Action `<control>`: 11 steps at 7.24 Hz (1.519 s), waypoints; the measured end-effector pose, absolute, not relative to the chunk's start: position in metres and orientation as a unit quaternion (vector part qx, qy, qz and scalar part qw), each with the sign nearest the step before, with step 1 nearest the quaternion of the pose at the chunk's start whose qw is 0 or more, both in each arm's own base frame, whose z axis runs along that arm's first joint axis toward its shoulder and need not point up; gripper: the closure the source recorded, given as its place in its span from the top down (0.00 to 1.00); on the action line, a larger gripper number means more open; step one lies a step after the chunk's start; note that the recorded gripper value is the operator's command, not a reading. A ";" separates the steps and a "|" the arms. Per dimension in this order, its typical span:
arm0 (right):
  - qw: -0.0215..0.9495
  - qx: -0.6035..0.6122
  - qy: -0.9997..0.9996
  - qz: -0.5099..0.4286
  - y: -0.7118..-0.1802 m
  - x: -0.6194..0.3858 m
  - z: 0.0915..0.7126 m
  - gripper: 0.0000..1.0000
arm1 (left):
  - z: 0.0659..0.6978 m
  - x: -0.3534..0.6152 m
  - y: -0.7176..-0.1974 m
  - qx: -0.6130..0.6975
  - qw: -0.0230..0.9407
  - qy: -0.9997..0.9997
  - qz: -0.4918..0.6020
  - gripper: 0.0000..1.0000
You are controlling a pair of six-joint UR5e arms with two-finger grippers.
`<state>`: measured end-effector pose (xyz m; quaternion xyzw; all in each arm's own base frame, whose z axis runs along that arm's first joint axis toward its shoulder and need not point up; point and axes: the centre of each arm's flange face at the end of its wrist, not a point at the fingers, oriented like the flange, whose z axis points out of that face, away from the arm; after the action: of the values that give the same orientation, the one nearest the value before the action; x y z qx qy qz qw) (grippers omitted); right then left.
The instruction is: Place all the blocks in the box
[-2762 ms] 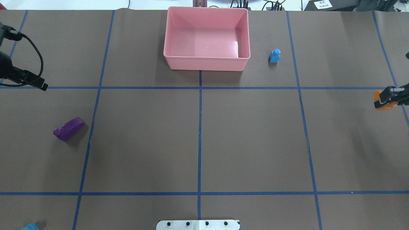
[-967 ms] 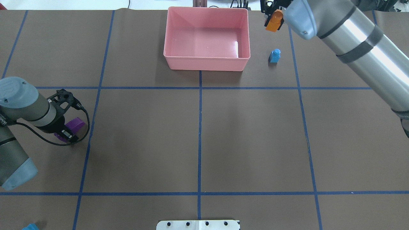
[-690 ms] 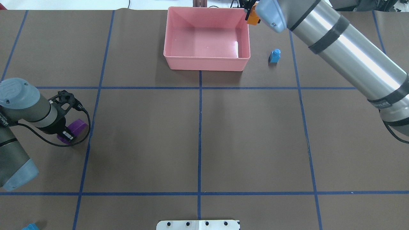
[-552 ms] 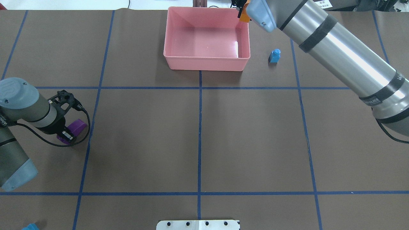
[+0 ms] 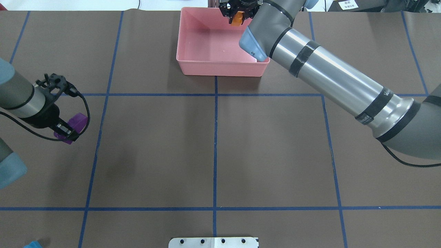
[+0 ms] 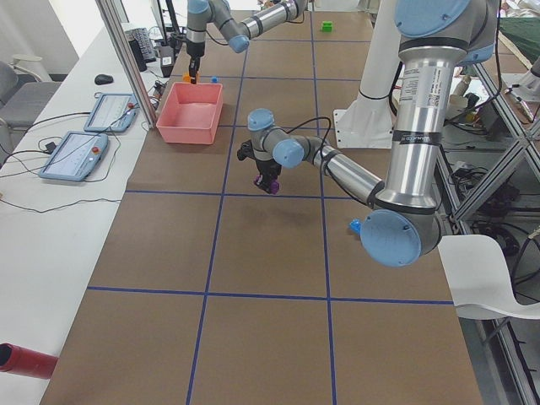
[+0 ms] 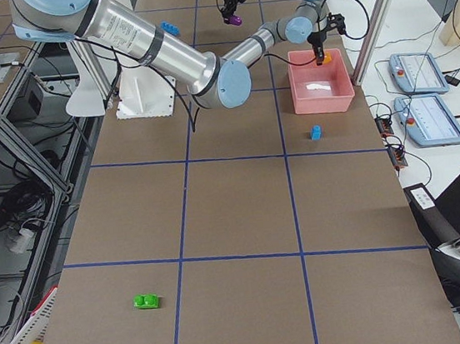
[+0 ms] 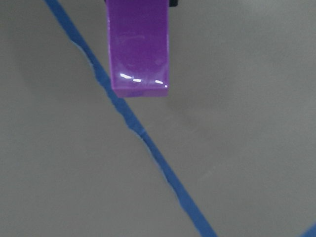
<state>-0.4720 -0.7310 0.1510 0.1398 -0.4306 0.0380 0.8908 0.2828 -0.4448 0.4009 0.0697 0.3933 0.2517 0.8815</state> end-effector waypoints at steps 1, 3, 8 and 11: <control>0.888 0.160 -0.430 0.035 -0.730 -0.489 0.162 1.00 | 0.369 0.265 -0.466 0.068 0.877 0.415 0.230 0.00; 0.887 0.166 -0.428 0.035 -0.728 -0.500 0.171 1.00 | 0.291 0.249 -0.524 0.068 0.872 0.454 0.173 0.00; 0.924 0.096 -0.370 -0.030 -0.748 -0.376 0.154 1.00 | 0.134 0.310 -0.660 0.076 0.827 0.557 0.004 0.00; 0.928 0.119 -0.340 -0.098 -0.737 -0.307 0.267 1.00 | 0.105 0.385 -0.717 0.128 0.818 0.559 -0.054 0.00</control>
<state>-0.3073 -0.7369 0.2670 0.1187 -0.3397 -0.0985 0.9278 0.3845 -0.7172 0.1051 0.1282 0.5586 -0.0545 0.8176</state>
